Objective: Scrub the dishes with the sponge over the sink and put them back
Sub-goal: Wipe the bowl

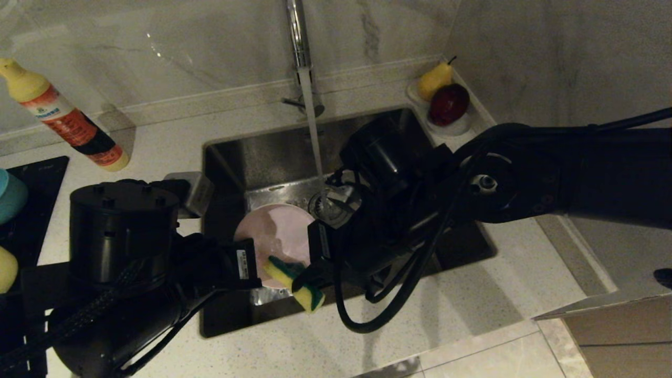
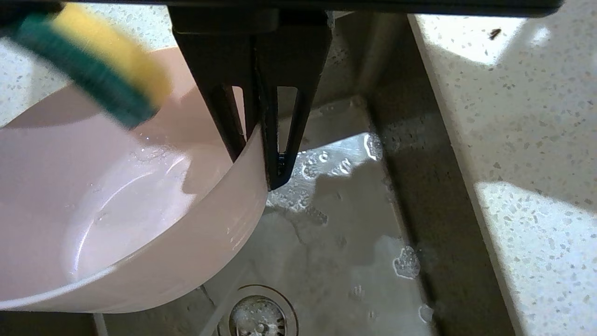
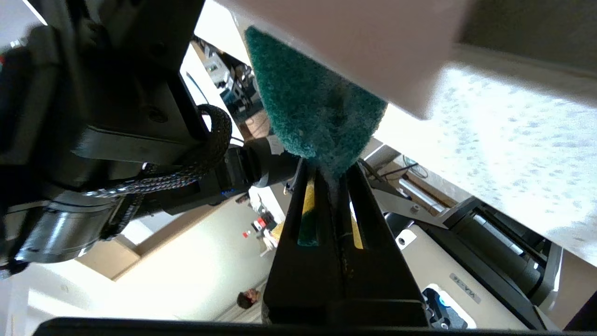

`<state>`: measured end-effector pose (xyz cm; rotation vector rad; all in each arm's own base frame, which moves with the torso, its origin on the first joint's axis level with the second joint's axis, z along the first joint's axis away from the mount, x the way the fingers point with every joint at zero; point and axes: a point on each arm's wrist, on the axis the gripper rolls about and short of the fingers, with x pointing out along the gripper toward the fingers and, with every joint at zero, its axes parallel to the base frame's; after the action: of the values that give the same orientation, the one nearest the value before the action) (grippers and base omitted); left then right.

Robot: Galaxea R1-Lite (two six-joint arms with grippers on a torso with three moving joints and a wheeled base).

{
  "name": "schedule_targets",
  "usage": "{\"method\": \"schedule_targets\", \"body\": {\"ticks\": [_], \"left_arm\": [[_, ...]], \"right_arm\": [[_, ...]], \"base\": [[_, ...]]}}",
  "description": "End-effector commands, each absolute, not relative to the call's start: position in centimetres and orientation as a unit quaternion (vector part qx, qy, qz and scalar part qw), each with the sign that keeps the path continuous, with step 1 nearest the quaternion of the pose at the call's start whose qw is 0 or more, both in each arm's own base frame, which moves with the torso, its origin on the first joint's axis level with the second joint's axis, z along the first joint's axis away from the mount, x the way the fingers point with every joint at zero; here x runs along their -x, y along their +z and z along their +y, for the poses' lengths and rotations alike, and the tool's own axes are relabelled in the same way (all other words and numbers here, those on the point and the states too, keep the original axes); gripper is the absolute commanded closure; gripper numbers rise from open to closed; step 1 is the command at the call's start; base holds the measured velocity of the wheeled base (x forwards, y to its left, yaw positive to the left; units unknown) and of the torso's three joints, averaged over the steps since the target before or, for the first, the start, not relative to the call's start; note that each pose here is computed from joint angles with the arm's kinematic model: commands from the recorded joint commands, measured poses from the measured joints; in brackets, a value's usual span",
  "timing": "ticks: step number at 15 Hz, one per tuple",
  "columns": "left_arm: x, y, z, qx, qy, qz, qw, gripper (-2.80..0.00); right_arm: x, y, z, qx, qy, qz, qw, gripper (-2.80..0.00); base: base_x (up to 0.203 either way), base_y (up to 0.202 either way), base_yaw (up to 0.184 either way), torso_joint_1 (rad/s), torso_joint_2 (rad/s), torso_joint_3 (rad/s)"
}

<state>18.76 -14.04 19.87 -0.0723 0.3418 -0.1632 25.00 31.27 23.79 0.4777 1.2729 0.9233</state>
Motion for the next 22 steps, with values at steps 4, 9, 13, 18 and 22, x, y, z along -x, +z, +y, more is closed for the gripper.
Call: {"method": "schedule_targets", "body": {"ticks": [4,9,13,18,22], "left_arm": [[-18.5,19.3,-13.9,0.051,-0.079,0.181,0.979,0.00],[-17.7,19.0,-13.3,0.055,-0.084,0.184,0.978,0.00],[-17.4,19.0,-13.1,0.055,-0.089,0.185,0.977,0.00],[-17.4,18.8,-13.1,0.055,-0.086,0.187,0.977,0.00],[-17.4,18.6,-13.1,0.052,-0.082,0.189,0.977,0.00]], "right_arm": [[-24.6,23.2,32.5,-0.205,0.420,0.572,0.675,0.00],[-25.3,24.3,32.0,-0.219,0.427,0.547,0.686,0.00],[-26.1,25.6,30.9,-0.236,0.433,0.518,0.699,0.00],[-26.6,27.2,28.9,-0.250,0.426,0.499,0.712,0.00],[-25.8,28.6,28.0,-0.253,0.431,0.490,0.714,0.00]], "base": [[0.000,0.000,0.000,0.000,0.00,0.000],[0.000,0.000,0.000,0.000,0.00,0.000],[0.000,0.000,0.000,0.000,0.00,0.000],[0.000,0.000,0.000,0.000,0.00,0.000],[0.000,0.000,0.000,0.000,0.00,0.000]]}}
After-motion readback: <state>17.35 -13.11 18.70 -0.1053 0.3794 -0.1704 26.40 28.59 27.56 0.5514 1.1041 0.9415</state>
